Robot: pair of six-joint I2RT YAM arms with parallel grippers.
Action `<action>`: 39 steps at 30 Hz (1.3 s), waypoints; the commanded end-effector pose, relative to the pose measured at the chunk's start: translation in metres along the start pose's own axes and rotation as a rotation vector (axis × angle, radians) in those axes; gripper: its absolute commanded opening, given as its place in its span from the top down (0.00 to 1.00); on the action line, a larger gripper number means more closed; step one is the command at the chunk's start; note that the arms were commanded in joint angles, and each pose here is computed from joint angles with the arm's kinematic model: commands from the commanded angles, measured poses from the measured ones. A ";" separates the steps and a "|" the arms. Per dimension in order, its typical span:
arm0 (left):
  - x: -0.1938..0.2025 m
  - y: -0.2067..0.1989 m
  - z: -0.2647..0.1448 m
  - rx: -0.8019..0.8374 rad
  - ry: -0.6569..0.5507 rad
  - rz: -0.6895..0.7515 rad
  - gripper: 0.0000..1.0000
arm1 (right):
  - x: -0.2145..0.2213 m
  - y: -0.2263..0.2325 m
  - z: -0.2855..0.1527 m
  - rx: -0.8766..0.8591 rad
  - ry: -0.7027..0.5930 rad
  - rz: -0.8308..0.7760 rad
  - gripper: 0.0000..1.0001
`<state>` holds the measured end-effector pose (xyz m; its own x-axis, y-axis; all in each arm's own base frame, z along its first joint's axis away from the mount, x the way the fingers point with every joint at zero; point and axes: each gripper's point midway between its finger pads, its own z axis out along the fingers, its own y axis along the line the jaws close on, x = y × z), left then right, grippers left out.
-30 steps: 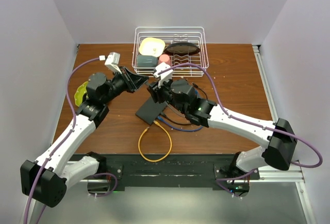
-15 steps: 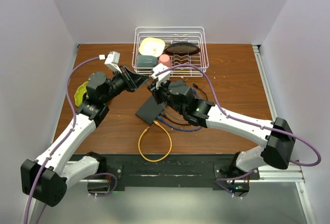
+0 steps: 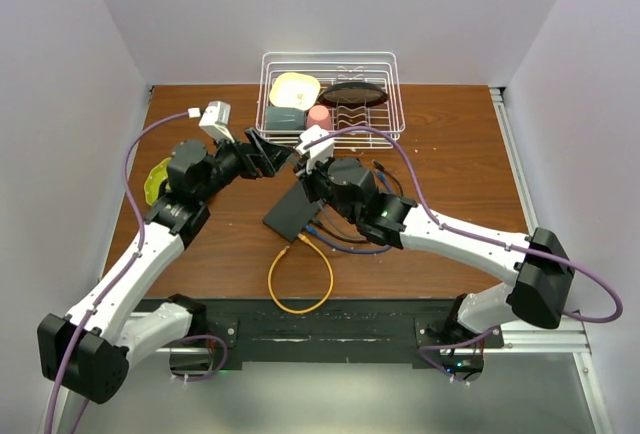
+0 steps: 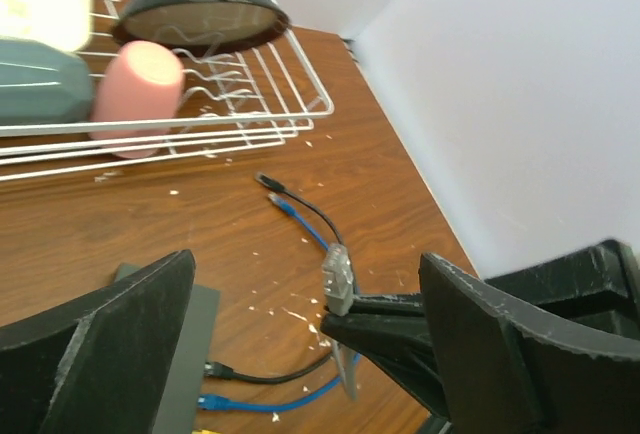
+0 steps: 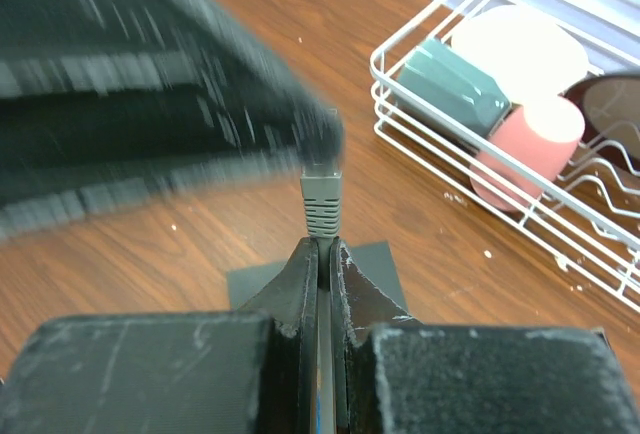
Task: Insert the plug into the switch port
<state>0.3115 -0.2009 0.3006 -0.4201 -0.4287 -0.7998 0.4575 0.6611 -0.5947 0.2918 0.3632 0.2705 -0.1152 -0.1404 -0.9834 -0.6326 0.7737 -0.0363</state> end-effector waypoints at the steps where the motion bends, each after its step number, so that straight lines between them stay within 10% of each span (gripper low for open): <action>1: -0.032 0.008 -0.014 -0.091 -0.151 0.025 0.00 | -0.012 -0.014 -0.013 0.046 -0.041 -0.005 1.00; 13: -0.041 0.037 -0.037 -0.210 -0.318 0.061 0.00 | 0.015 -0.031 -0.030 0.108 0.015 -0.057 1.00; 39: 0.103 0.138 0.064 -0.302 0.328 0.091 0.00 | 0.145 -0.073 -0.042 0.063 0.393 -0.042 1.00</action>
<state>0.3688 -0.1803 0.1273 -0.6403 -0.1887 -0.7445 0.2144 0.8869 -0.4092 0.3020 0.2621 0.1646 -0.3124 -0.3255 -0.8924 -0.5513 0.8272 -0.1087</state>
